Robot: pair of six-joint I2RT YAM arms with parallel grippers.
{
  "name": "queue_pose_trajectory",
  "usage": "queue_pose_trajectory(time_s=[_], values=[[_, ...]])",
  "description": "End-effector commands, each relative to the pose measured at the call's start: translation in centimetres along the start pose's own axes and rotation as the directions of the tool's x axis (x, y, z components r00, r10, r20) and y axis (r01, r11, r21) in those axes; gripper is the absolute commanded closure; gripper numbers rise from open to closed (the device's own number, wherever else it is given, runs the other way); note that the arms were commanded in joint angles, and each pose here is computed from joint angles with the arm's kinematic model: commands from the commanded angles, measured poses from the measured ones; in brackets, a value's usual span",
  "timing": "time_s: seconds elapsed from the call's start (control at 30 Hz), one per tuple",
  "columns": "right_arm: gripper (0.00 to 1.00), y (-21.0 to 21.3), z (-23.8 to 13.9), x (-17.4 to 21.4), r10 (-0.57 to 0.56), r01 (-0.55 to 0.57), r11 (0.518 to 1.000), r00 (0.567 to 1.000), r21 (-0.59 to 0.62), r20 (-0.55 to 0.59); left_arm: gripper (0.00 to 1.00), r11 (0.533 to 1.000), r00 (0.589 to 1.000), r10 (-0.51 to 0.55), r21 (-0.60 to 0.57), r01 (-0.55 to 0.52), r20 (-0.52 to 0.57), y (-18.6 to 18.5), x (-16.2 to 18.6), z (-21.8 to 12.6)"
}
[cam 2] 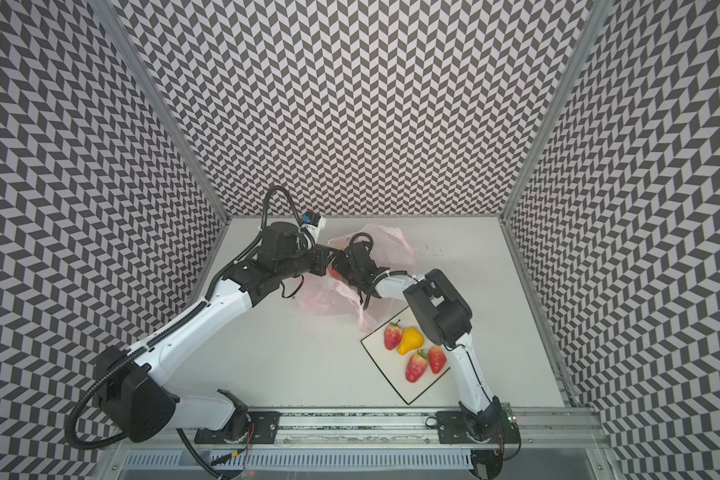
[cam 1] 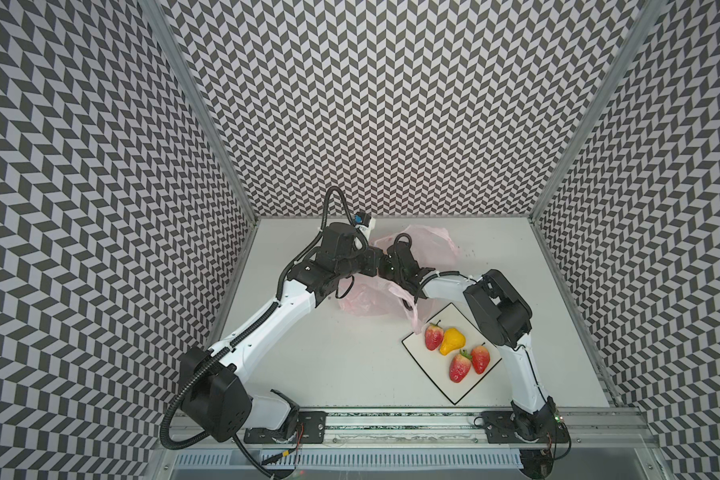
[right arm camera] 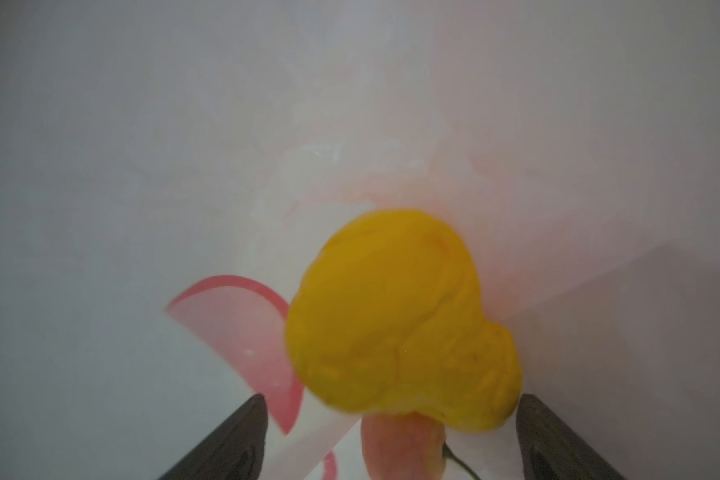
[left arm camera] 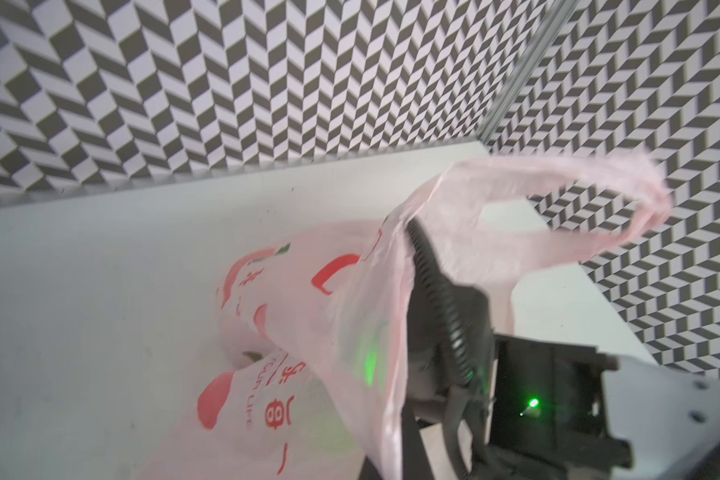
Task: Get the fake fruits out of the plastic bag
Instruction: 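Lower the right gripper into the bag and close it on the small red apple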
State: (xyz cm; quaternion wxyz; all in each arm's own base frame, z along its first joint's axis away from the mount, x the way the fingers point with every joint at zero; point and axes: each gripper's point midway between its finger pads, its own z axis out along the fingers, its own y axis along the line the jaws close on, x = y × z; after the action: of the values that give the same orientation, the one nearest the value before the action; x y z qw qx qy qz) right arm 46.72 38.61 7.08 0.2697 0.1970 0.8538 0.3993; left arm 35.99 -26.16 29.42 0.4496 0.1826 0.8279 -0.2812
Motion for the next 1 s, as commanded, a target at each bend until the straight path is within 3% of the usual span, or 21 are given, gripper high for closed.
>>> queue_pose_trajectory(time_s=[0.0,0.17,0.37,0.6,0.87,0.97], values=[[0.08,2.2,-0.7,-0.3,-0.020,0.021,0.998,1.000,-0.059,0.010,1.00,0.987,0.993,0.108,0.117,-0.113,0.050,-4.5,-2.4,-0.5],[0.09,1.5,-2.2,-0.7,-0.034,0.035,0.999,0.999,-0.037,0.025,1.00,0.980,0.990,0.132,0.145,-0.137,0.050,-5.9,-2.1,-1.4],[0.09,0.0,-4.8,-1.0,-0.091,0.091,0.996,0.995,0.007,0.042,1.00,0.994,0.994,0.105,0.038,-0.104,-0.035,-1.7,2.9,-1.6],[0.09,-1.6,-7.6,-1.7,-0.125,0.122,0.991,0.989,0.047,0.073,1.00,0.995,0.991,0.099,0.006,-0.098,-0.089,1.1,8.4,-2.3],[0.14,-2.6,-7.4,-1.4,-0.121,0.116,0.991,0.991,0.073,0.062,1.00,0.989,0.985,0.148,0.004,-0.148,-0.092,1.5,10.7,-3.1],[0.21,-1.9,-6.9,-1.2,-0.136,0.134,0.990,0.990,0.041,0.047,1.00,0.988,0.984,0.157,0.009,-0.157,-0.082,1.5,11.0,-3.3]])
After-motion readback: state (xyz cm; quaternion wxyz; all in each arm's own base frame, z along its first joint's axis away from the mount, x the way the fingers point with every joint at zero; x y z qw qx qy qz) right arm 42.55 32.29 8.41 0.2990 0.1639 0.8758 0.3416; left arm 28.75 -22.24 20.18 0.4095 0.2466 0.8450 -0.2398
